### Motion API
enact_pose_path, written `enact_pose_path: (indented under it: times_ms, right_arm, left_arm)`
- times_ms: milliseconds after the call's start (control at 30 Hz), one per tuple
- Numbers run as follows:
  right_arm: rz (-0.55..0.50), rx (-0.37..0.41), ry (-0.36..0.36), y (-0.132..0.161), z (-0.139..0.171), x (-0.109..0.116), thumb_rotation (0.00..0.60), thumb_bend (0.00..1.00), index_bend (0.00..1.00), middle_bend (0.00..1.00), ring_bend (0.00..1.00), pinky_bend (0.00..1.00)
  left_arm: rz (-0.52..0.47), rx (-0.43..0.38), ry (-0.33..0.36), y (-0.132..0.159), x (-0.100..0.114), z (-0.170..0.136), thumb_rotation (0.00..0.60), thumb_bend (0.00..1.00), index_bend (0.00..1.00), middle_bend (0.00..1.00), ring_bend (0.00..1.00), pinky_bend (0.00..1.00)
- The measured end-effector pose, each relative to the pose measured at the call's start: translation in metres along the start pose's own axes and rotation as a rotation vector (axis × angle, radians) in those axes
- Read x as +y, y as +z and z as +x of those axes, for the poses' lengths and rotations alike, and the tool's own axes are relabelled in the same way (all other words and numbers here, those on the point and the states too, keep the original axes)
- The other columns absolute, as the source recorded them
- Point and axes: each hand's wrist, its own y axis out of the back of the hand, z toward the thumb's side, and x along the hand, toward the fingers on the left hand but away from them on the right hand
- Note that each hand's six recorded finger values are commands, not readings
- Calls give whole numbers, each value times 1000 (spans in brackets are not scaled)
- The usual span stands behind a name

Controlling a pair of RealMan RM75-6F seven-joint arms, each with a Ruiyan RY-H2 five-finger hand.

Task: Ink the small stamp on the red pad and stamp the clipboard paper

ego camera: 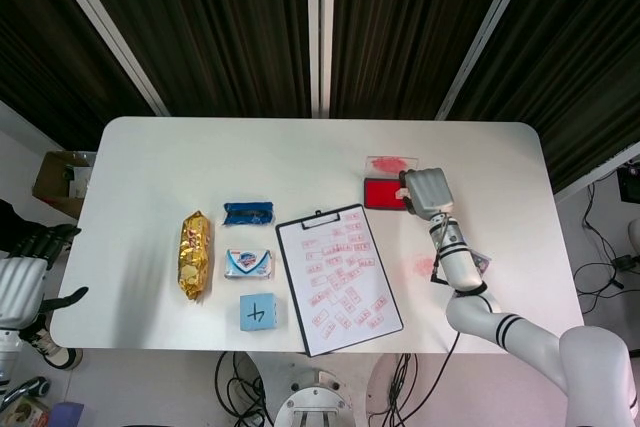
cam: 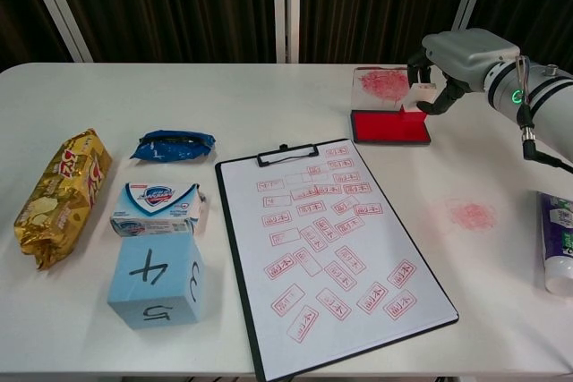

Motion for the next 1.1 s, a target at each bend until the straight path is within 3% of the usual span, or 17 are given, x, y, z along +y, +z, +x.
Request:
enact_pose_path:
  times_ms: [467, 1100]
  right_arm:
    - [-4, -62, 110, 11, -28, -8, 600, 447, 920, 786, 906, 992]
    - [30, -97, 169, 18, -39, -20, 600, 459, 941, 803, 910, 992]
  left_arm:
    - [0, 1, -8, -2, -2, 5, 600, 0, 198, 171, 155, 254]
    - [1, 11, -12, -5, -3, 4, 600, 0, 197, 171, 155, 255]
